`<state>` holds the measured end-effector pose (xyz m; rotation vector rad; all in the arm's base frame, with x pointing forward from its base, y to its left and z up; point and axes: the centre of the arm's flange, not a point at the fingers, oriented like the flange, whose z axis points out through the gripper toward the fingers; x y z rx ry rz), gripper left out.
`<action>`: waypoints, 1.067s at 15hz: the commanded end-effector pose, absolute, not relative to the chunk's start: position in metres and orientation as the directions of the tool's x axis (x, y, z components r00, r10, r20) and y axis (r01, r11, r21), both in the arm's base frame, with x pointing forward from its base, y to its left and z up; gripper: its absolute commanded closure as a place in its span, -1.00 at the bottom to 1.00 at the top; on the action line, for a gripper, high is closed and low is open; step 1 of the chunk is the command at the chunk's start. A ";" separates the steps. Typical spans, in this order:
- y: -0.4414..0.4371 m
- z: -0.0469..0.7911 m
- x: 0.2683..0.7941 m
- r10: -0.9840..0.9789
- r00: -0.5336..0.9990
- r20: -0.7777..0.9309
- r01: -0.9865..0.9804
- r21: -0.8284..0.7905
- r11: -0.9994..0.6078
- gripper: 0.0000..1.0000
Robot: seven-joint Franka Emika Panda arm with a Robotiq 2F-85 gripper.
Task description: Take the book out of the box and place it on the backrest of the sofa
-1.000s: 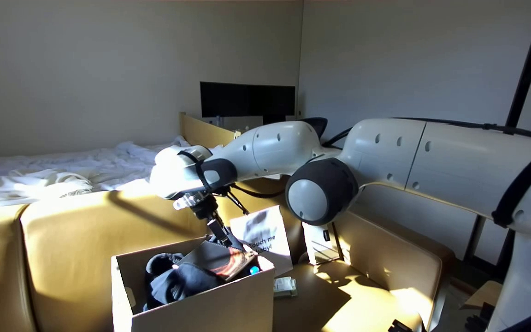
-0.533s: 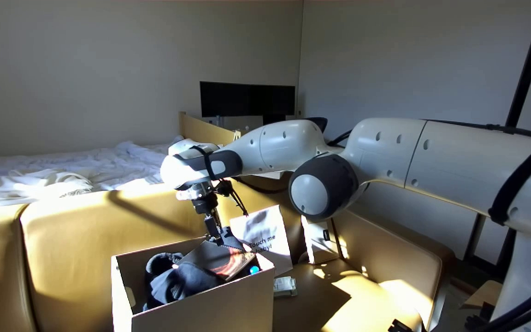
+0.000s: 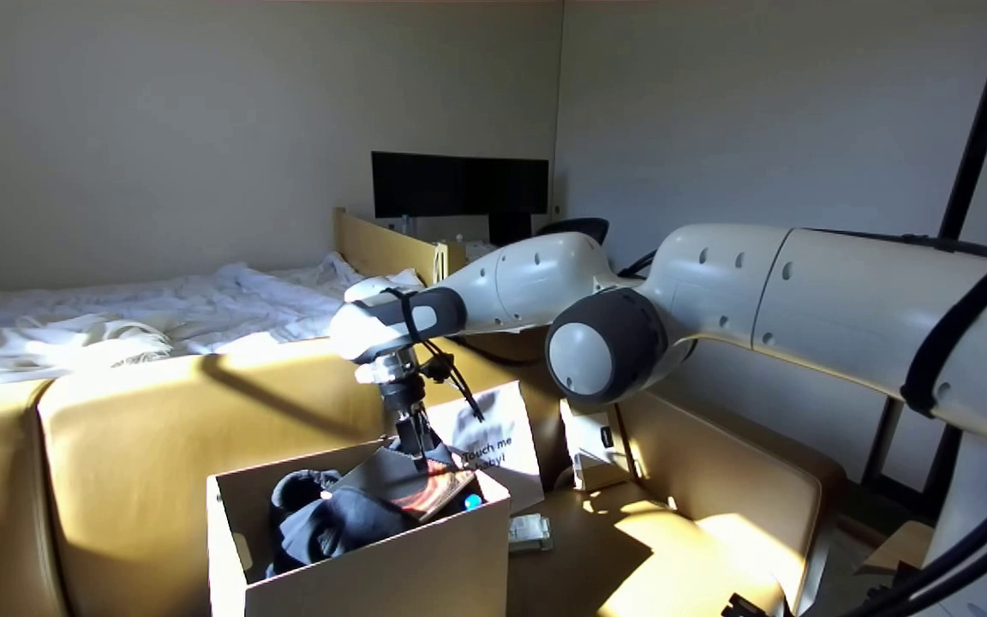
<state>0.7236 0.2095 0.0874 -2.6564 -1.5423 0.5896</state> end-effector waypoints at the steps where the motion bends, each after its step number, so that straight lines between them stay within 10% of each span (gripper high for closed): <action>1: 0.201 0.067 0.768 0.844 0.450 -0.291 0.795 -0.300 -0.527 -1.00; 12: 0.205 0.052 0.761 0.978 0.056 -0.199 0.732 -0.658 -0.176 -1.00; 16: 0.208 0.060 0.750 0.968 0.148 -0.201 0.731 -0.636 -0.245 -1.00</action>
